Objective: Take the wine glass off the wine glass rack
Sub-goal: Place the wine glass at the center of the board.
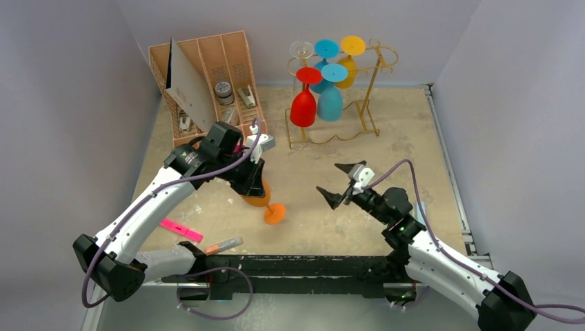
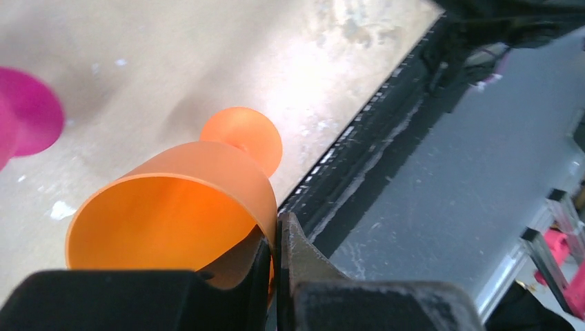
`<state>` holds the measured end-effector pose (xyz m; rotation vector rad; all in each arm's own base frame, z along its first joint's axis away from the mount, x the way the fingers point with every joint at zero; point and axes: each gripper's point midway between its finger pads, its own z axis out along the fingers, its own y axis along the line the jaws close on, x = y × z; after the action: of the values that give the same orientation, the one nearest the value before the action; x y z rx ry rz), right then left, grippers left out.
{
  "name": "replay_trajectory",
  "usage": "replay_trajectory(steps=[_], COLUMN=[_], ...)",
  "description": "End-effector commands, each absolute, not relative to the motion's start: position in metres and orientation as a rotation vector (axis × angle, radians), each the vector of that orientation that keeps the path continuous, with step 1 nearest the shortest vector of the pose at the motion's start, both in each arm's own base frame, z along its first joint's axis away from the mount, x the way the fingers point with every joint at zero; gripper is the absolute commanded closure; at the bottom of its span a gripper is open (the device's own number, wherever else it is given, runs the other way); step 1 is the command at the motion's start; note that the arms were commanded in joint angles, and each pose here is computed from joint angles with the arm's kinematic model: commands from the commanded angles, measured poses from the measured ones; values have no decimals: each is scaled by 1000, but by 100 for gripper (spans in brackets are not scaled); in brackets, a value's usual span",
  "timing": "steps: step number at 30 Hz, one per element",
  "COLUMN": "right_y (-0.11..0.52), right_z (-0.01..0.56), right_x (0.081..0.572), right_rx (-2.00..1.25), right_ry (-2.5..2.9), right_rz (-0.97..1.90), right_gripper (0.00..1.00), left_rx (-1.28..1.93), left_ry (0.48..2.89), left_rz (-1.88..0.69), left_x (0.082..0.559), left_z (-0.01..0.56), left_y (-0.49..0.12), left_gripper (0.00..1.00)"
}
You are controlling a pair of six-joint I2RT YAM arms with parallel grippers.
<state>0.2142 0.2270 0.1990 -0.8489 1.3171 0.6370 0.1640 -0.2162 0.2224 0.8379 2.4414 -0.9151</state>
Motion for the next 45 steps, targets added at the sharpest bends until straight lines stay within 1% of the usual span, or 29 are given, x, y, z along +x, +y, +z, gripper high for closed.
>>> replay_trajectory(steps=[1,3,6,11,14,22,27,30,33,36,40,43,45], right_y=[178,160,139,130,126,118,118,110,112,112,108,105,105], right_z=[244,251,261,256,250,245,227,223,221,222,223,227,228], right_x=[259,262,262,267,271,273,276,279,279,279,278,277,276], right_rx=[-370,-208,-78,-43,-25,13,-26,11,11,22,44,67,77], right_ry=[1300,1274,1206,1256,1301,1327,1541,1626,1652,1663,1683,1689,1691], right_rz=[477,479,461,405,374,338,260,200,201,204,195,191,196], right_gripper=[10,4,2,1,1,1,1,1,1,1,1,1,1], left_rx=[716,675,617,526,512,459,393,319,225,207,162,153,155], left_ry=[2466,2464,2457,2412,2398,2445,2455,2460,2456,2445,2476,2483,2491], left_rz=[-666,-591,-455,-240,-192,2,55,20,40,29,96,23,18], left_x=[183,189,196,205,207,212,240,260,277,292,307,315,317], left_z=[220,218,218,222,225,212,203,197,194,190,183,178,178], left_y=[-191,-182,-163,-130,-122,-96,-87,-87,-79,-80,-72,-79,-79], left_gripper=[100,100,100,100,100,100,100,100,100,100,100,100,100])
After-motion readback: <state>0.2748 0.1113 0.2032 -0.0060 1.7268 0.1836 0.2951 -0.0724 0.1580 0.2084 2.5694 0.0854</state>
